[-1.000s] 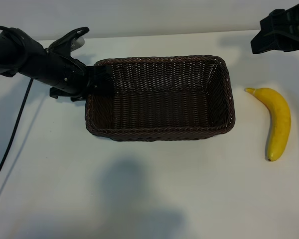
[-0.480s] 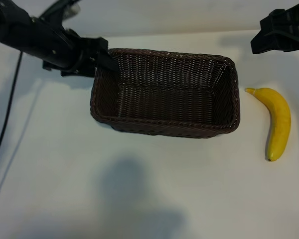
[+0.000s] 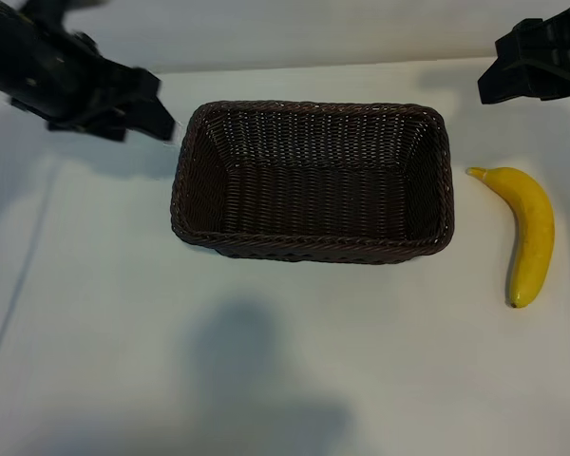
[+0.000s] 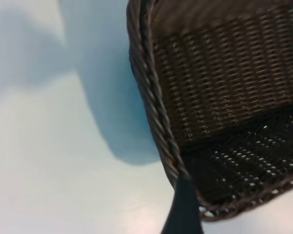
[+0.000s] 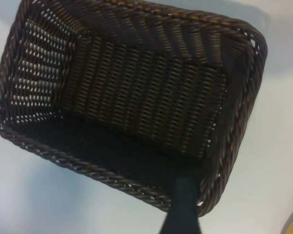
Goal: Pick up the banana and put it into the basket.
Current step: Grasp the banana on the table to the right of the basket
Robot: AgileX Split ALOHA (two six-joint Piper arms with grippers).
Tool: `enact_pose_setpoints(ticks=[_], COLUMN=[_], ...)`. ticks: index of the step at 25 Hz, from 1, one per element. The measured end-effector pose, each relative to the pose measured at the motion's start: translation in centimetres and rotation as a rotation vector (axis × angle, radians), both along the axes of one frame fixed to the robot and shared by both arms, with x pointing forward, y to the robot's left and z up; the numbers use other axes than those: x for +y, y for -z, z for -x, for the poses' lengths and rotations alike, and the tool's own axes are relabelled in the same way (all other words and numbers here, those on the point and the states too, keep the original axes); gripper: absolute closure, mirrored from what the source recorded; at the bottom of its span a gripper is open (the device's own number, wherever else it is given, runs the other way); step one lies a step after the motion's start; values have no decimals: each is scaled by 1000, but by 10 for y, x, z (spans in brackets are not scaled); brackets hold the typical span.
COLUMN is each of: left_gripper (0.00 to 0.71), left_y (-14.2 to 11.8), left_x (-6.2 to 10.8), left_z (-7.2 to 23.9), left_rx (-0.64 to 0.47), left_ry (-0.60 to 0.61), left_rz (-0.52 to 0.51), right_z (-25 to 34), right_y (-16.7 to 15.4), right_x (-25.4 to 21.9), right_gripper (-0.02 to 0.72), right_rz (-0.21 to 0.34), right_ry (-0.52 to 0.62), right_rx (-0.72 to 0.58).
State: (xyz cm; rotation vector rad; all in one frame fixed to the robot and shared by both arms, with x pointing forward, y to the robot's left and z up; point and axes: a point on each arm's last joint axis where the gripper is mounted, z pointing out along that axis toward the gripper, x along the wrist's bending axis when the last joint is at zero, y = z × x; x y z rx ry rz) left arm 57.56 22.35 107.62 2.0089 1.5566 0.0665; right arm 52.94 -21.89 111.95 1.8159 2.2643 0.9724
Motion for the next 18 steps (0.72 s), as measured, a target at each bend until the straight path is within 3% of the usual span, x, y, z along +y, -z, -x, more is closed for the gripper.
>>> enact_pose_setpoints(ticks=[5, 12, 18], left_gripper=[98, 98, 98], left_y=[-45, -41, -66], left_x=[6, 15, 21], left_z=[34, 67, 95], left_rx=[-131, -157, -264], left_ry=[2, -2, -4], left_rz=[-1, -60, -77], right_z=[0, 2, 2], right_y=[0, 2, 5], right_x=[0, -1, -8], right_gripper=[98, 98, 98], right_rz=[1, 17, 128], right_ry=[-2, -19, -36], right_rx=[4, 22, 12])
